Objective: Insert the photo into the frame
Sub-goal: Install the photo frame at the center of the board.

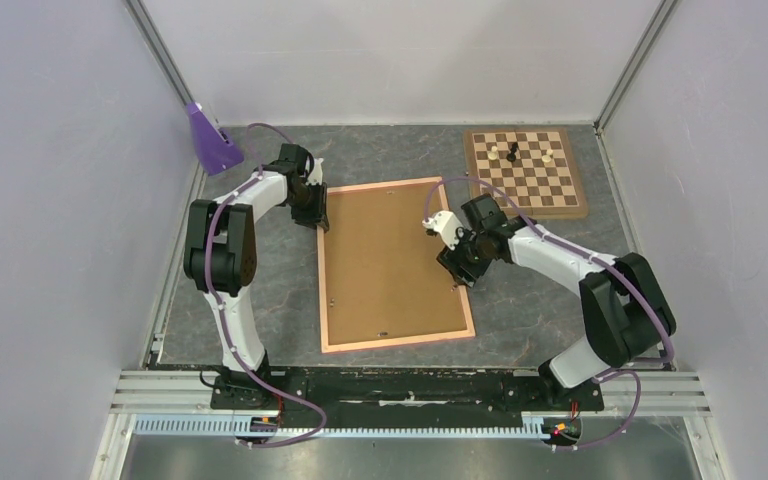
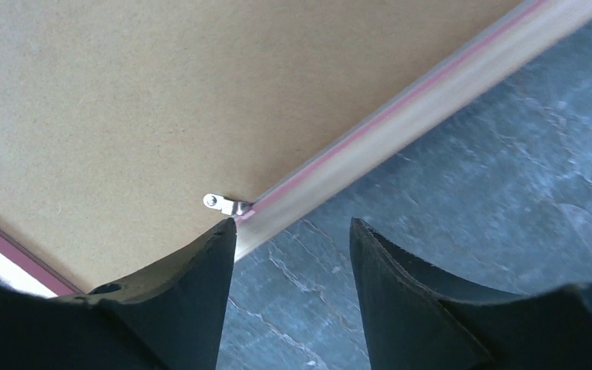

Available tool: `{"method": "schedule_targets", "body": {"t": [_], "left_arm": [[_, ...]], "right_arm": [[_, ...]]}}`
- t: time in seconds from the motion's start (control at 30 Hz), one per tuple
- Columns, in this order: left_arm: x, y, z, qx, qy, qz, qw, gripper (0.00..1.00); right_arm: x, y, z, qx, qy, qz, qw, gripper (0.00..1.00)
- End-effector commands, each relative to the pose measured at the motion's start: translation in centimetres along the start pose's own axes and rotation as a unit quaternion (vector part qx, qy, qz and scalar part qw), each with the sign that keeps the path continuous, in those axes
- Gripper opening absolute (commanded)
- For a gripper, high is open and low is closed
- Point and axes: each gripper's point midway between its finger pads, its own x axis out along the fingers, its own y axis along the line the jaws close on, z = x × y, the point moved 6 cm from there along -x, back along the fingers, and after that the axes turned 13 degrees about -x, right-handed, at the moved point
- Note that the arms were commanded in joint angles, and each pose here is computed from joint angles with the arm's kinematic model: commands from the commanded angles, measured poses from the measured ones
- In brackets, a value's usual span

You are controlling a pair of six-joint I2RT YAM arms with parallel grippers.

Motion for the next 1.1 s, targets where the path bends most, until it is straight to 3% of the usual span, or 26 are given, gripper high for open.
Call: {"method": "schedule_targets", "body": {"t": [0.0, 0.4, 0.63, 0.77, 1.07], "left_arm": [[-0.1, 1.6, 1.8, 0.0, -0.052, 0.027, 0.998, 0.02], [-0.4, 1.1, 1.9, 0.001, -0.052, 0.009, 0.999, 0.02], [-0.7, 0.8, 1.8, 0.003, -0.055, -0.002, 0.998, 0.02], [-0.7, 0.7, 1.7, 0.005, -0.056, -0.011, 0.998, 0.02], [-0.3, 0.9, 1.3, 0.011, -0.061, -0.012, 0.998, 0.02]], "right_arm": [[-2.4, -2.7, 1.7, 0.027, -0.001, -0.037, 0.999, 0.61], [-6.8, -8.0, 6.0, 0.057, -0.062, -0.139, 0.987, 0.77], [-7.0, -10.0, 6.6, 0.104, -0.107, -0.218, 0.965, 0.79], [-6.9, -10.5, 5.5, 0.106, -0.093, -0.262, 0.955, 0.79], [-6.1, -10.4, 4.9, 0.113, -0.124, -0.292, 0.942, 0.81]]}}
